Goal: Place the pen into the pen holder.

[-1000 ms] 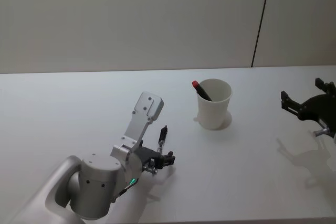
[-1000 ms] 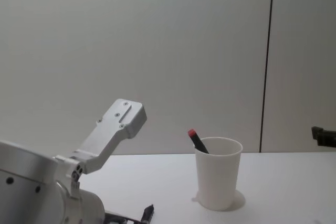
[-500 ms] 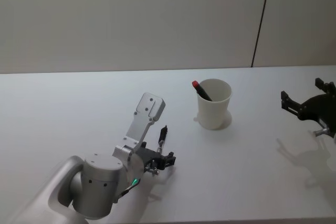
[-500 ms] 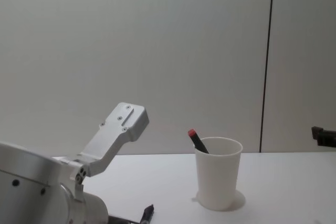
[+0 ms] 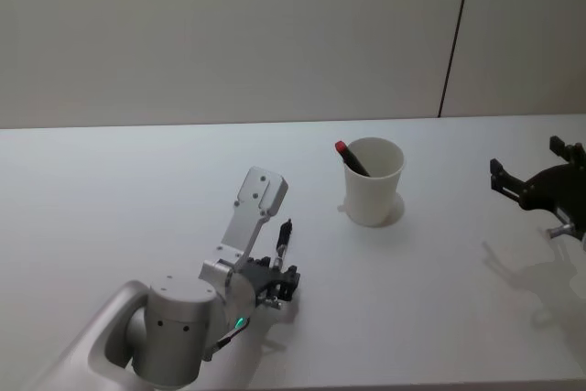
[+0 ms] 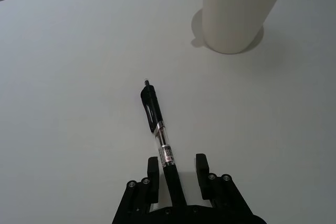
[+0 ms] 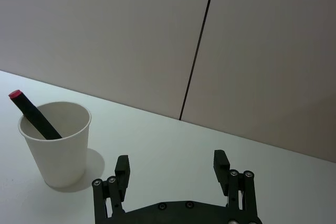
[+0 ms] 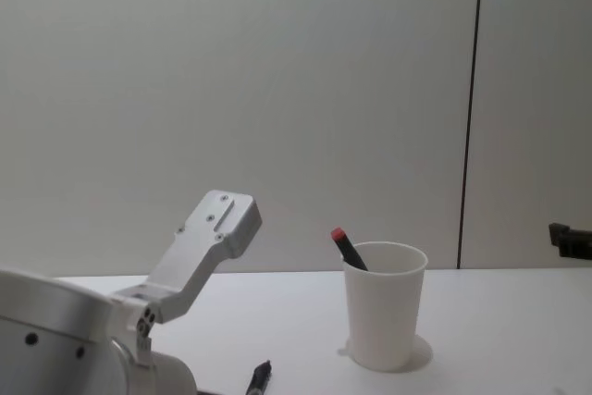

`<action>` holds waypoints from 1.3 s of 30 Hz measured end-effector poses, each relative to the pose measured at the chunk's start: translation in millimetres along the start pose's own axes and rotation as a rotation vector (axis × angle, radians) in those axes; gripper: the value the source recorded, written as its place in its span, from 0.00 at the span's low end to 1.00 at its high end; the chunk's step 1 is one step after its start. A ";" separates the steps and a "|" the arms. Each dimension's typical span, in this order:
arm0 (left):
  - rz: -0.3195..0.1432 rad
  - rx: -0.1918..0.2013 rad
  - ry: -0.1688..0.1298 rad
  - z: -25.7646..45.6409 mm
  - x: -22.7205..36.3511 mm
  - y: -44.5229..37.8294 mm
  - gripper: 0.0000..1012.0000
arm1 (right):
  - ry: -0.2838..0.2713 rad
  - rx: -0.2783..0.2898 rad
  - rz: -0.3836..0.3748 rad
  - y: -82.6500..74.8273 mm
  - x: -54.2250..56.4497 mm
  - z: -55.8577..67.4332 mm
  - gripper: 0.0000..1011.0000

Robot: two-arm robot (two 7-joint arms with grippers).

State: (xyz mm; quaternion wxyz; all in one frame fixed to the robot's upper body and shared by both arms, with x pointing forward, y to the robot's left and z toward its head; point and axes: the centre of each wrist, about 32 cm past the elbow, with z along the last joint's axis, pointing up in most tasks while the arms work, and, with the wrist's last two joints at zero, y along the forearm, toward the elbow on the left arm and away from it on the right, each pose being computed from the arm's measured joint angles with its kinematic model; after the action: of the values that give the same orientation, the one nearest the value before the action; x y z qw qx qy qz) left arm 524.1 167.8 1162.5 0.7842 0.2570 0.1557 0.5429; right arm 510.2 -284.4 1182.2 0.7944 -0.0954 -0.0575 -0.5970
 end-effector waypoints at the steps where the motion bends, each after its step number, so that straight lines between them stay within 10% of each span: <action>1: 0.000 0.001 0.006 -1.4 -0.7 -0.5 0.43 | 0.000 0.000 0.000 0.0 0.0 0.0 0.99; 11: 0.001 0.009 0.040 -10.0 -5.2 -2.9 0.16 | 0.000 0.000 0.000 0.0 0.0 0.0 0.99; 29: 0.027 -0.013 0.049 -16.8 -5.5 0.1 0.13 | 0.000 0.000 0.000 0.0 0.0 0.0 0.99; 39: 0.064 -0.124 0.022 -17.2 1.6 12.3 0.13 | 0.000 0.000 0.000 0.0 0.0 0.0 0.99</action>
State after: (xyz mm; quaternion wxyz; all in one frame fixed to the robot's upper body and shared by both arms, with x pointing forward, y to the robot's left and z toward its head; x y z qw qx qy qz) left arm 506.2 176.7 1155.5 0.7791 0.2070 0.1221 0.5790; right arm 510.2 -284.4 1182.2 0.7945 -0.0955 -0.0575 -0.5970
